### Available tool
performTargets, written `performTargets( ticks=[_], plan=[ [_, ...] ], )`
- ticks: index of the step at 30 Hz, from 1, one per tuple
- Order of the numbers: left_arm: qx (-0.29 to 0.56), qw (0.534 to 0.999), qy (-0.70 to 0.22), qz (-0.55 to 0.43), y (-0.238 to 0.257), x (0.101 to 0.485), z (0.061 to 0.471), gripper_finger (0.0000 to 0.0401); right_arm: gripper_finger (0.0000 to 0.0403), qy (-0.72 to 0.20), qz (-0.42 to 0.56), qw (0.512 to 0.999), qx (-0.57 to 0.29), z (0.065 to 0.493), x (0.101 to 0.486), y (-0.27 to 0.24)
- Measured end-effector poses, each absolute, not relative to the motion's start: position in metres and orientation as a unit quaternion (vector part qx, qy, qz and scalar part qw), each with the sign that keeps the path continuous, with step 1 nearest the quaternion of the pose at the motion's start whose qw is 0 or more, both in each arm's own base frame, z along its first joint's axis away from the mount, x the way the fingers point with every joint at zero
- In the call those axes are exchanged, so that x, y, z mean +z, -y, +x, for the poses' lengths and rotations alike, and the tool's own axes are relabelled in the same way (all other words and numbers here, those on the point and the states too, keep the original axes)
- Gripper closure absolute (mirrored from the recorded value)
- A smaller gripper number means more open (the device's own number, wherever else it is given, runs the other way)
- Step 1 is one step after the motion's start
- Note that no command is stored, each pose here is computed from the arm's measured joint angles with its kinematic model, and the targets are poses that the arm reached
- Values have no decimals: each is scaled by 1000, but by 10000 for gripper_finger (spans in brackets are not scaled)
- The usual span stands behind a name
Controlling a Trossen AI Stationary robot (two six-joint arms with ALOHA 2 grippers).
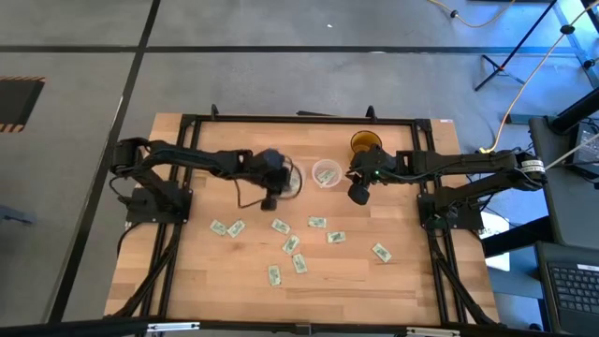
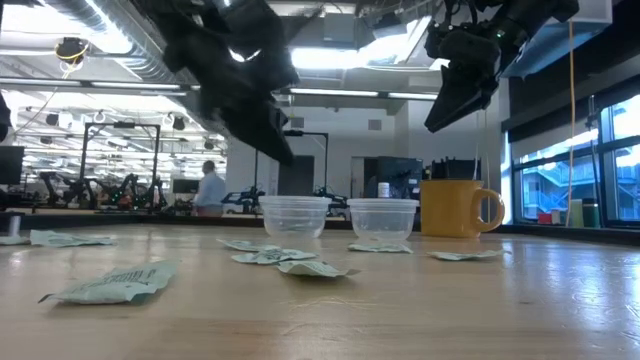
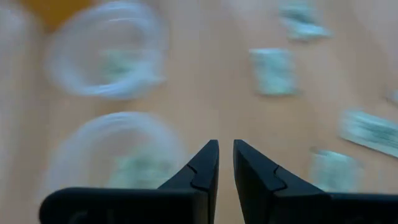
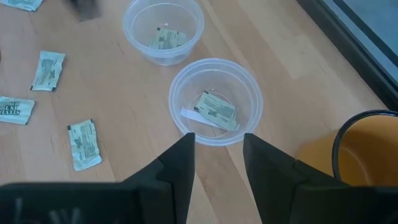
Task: Pick and place Stevia / Truvia into bins
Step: Put the stevia packet into the left transparent container
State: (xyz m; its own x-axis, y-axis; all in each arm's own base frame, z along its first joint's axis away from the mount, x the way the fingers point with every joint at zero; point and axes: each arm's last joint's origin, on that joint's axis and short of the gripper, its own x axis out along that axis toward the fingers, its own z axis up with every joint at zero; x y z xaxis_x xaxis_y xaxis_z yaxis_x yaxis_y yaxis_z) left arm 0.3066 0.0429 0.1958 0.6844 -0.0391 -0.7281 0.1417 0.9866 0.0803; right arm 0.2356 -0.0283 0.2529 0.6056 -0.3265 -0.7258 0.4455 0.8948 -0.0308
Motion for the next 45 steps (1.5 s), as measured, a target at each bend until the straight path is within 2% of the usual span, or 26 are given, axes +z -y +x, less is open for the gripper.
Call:
performTargets(
  ticks=[9, 15, 30, 35, 42, 45],
  plan=[
    [-149, 889, -419, 108, 22, 186, 307, 367, 264, -388, 74, 893, -215, 236, 253, 28],
    [-106, 878, -452, 120, 35, 176, 305, 361, 264, -386, 76, 894, -216, 236, 253, 28],
    [-106, 841, -520, 106, 36, 128, 315, 338, 264, -384, 81, 894, -218, 236, 253, 28],
    [-107, 834, -532, 103, 35, 118, 317, 352, 264, -384, 81, 894, -218, 236, 253, 28],
    [-106, 834, -532, 105, 34, 119, 317, 394, 264, -384, 80, 894, -217, 236, 253, 28],
    [-107, 835, -529, 109, 34, 123, 315, 397, 264, -384, 80, 894, -217, 236, 253, 28]
  ],
)
